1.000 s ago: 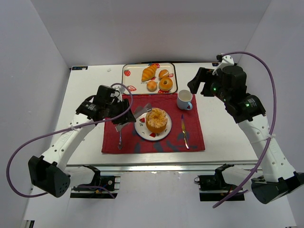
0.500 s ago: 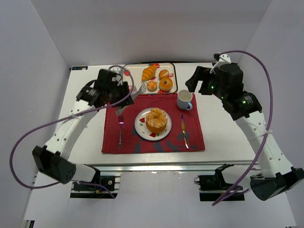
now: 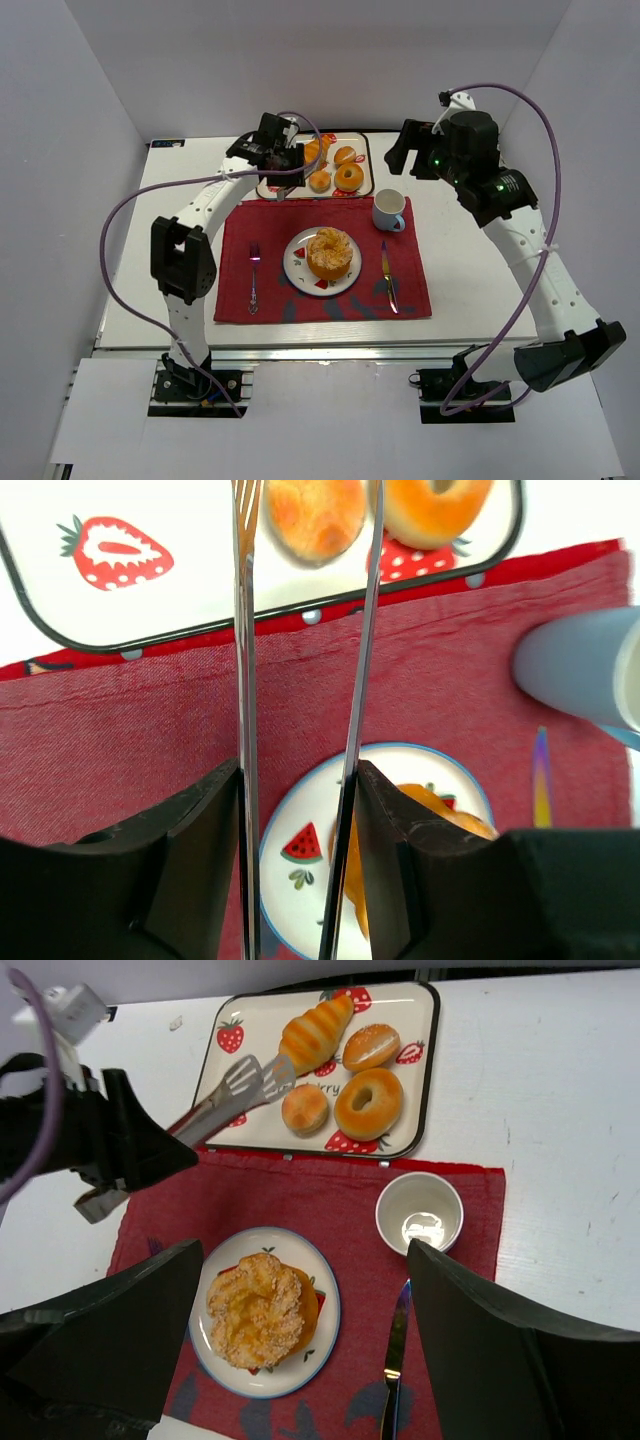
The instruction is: Place the bread
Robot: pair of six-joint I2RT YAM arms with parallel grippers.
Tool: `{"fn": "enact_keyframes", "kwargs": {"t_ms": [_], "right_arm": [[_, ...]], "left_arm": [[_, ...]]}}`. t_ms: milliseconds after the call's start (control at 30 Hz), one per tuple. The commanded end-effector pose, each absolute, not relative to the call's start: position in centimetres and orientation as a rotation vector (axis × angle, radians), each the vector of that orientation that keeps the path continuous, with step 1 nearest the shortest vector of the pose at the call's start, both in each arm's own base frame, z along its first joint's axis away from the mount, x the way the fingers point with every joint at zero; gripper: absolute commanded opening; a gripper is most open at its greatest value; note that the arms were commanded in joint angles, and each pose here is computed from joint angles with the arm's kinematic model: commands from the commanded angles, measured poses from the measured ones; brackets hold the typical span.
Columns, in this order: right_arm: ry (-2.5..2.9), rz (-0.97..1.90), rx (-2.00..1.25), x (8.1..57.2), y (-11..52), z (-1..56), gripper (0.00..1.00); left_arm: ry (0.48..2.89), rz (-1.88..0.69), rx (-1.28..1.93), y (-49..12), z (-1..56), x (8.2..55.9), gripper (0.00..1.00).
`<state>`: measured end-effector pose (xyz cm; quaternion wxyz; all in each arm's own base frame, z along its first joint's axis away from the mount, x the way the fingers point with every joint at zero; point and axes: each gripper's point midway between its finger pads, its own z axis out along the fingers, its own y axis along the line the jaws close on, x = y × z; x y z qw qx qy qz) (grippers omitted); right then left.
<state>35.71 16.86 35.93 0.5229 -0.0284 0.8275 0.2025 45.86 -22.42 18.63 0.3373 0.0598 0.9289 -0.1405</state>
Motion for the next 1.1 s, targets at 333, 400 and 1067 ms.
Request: {"fn": "enact_keyframes", "kwargs": {"t_ms": [333,400,1067], "right_arm": [[1.938,0.437,-0.107,37.7,16.8,37.3,0.89],[1.943,0.435,-0.108,37.7,16.8,37.2,0.89],[1.954,0.433,-0.104,37.9,16.5,36.7,0.9]], "left_arm": [[2.399,-0.387,0.165,-23.1,17.8,47.9,0.6],[2.412,-0.386,0.163,-23.2,17.2,47.9,0.62],[2.484,-0.41,0.172,-23.7,14.3,47.5,0.39]]}}
